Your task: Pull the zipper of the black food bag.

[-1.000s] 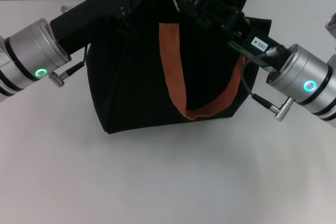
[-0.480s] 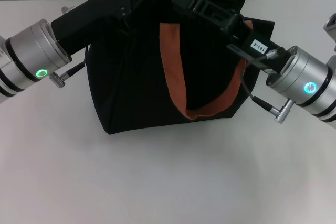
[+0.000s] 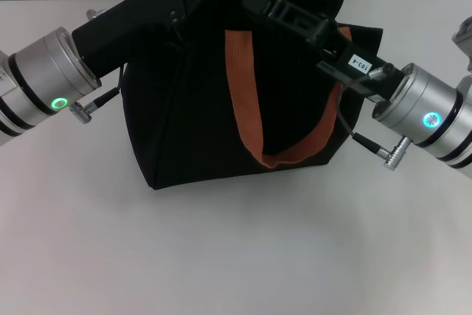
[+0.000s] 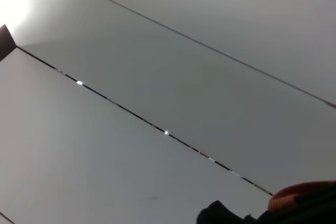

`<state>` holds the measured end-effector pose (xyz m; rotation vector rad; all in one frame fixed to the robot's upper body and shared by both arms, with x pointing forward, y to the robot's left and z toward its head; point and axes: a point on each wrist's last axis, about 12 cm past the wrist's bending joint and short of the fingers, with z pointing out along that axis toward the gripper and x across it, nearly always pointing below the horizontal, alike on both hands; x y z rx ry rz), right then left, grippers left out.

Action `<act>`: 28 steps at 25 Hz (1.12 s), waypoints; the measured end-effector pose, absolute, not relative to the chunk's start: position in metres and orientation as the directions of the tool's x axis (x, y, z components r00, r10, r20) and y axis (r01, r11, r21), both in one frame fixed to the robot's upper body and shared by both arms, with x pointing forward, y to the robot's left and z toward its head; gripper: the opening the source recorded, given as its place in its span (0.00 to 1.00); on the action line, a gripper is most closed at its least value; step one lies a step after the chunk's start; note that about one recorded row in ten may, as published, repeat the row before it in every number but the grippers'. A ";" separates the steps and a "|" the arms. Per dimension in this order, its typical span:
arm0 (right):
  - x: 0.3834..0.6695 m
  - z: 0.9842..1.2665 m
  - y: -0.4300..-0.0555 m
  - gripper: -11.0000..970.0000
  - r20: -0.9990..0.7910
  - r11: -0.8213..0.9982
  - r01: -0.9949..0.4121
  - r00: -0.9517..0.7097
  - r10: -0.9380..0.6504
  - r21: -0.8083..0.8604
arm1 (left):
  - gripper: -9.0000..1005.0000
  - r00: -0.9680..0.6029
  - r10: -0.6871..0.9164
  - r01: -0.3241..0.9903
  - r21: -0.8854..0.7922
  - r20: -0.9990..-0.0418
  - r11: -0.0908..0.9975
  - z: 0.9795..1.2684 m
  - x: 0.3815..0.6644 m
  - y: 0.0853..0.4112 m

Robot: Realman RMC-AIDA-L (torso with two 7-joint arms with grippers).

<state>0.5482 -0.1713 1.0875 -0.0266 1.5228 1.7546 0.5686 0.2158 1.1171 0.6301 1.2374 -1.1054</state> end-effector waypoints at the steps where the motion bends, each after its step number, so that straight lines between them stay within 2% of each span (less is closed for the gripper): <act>1: 0.549 1.087 -0.171 0.40 -0.493 0.044 -0.562 -0.683 0.539 0.826 | 0.10 -0.051 -0.312 0.908 -0.175 -0.949 0.382 1.117 0.569 0.216; 28: 0.554 1.089 -0.169 0.38 -0.494 0.055 -0.560 -0.676 0.547 0.827 | 0.10 -0.045 -0.312 0.905 -0.172 -0.949 0.390 1.118 0.571 0.215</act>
